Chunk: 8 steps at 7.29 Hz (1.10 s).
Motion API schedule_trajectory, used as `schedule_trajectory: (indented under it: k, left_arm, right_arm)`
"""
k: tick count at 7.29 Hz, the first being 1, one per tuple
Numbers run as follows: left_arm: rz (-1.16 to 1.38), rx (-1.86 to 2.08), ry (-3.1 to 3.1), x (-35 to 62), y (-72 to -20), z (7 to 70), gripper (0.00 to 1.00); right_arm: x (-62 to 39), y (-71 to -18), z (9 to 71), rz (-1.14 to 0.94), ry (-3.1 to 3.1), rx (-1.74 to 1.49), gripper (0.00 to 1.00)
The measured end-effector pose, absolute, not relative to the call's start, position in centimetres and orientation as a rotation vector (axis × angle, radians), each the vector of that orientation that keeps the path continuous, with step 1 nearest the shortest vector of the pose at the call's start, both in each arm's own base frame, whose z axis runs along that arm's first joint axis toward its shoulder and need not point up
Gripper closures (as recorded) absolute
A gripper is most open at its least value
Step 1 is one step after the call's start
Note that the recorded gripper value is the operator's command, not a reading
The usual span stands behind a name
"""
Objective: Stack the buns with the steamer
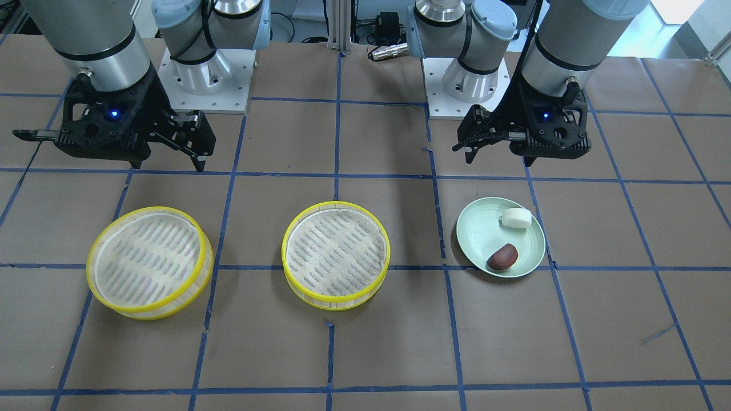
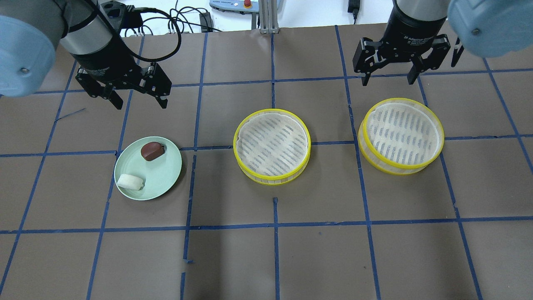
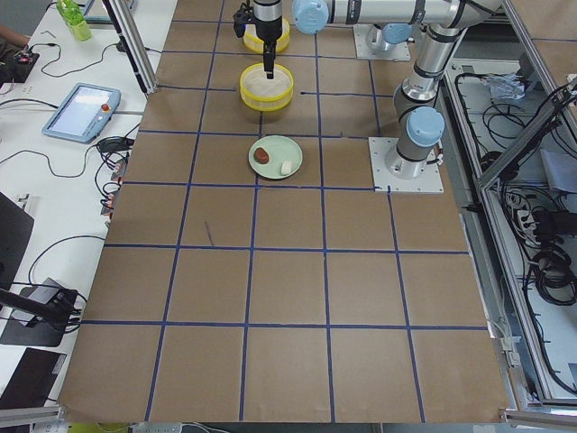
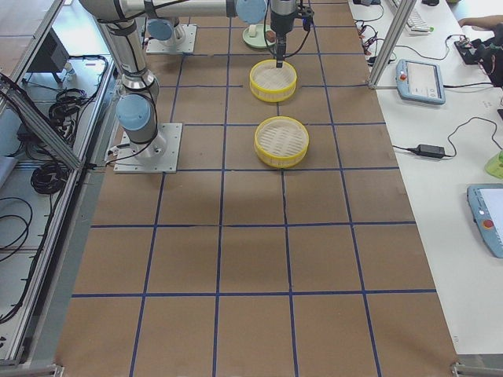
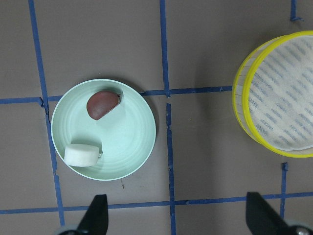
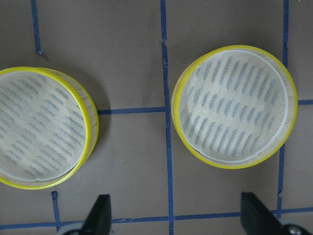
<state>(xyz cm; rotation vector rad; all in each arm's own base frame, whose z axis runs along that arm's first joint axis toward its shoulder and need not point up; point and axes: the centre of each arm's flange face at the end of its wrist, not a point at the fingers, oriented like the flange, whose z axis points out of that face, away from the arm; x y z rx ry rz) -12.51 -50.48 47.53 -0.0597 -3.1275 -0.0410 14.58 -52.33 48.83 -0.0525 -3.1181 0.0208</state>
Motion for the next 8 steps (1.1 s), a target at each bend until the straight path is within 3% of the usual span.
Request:
schedule_trajectory:
  k: [5,7,8]
  left_arm:
    - [-0.041,-0.087,-3.123,-12.1,-50.0,47.6,0.00]
    - [-0.116,-0.159,-3.122,-9.1,-49.8,45.3,0.04]
    - [-0.158,-0.187,-3.111,-6.5,-49.7,43.0,0.01]
  right_arm:
    - [13.2,-52.8,48.7,0.014,-3.116,-0.059,0.08]
    - [7.0,-53.8,48.0,-0.015,-3.108,-0.052,0.14]
    - [2.1,-54.1,46.4,-0.039,-3.114,-0.069,0.14]
